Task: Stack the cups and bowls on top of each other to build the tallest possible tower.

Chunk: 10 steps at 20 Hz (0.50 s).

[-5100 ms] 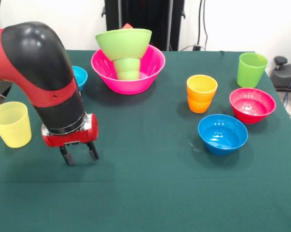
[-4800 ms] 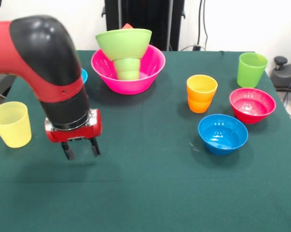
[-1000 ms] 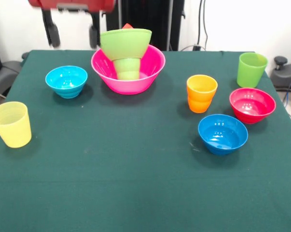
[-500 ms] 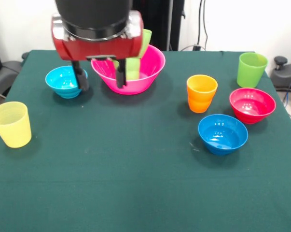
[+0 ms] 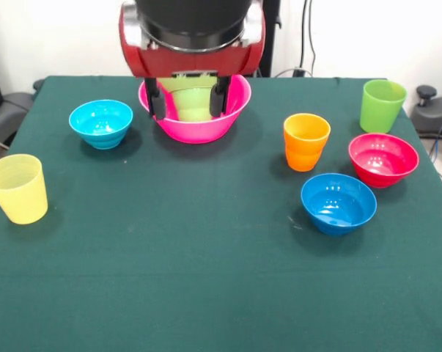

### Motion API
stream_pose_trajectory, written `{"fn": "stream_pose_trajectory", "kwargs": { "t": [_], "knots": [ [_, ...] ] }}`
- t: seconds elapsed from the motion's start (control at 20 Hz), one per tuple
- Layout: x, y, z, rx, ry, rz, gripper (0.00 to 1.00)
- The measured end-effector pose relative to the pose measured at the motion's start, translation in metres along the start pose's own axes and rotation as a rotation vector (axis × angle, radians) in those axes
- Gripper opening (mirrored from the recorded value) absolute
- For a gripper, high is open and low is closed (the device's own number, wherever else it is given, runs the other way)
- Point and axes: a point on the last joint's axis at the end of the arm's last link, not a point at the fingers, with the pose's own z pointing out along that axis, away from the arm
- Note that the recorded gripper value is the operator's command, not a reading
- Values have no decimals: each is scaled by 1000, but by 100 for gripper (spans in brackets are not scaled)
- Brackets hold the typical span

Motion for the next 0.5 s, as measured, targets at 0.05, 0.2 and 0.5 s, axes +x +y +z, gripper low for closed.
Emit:
{"fn": "stream_pose_trajectory", "kwargs": {
  "t": [0.05, 0.2, 0.5],
  "knots": [
    [-1, -2, -2, 1, 1, 8, 100],
    [-11, -15, 8, 22, -16, 43, 100],
    [-28, -54, 66, 4, 5, 103, 100]
  ]
}}
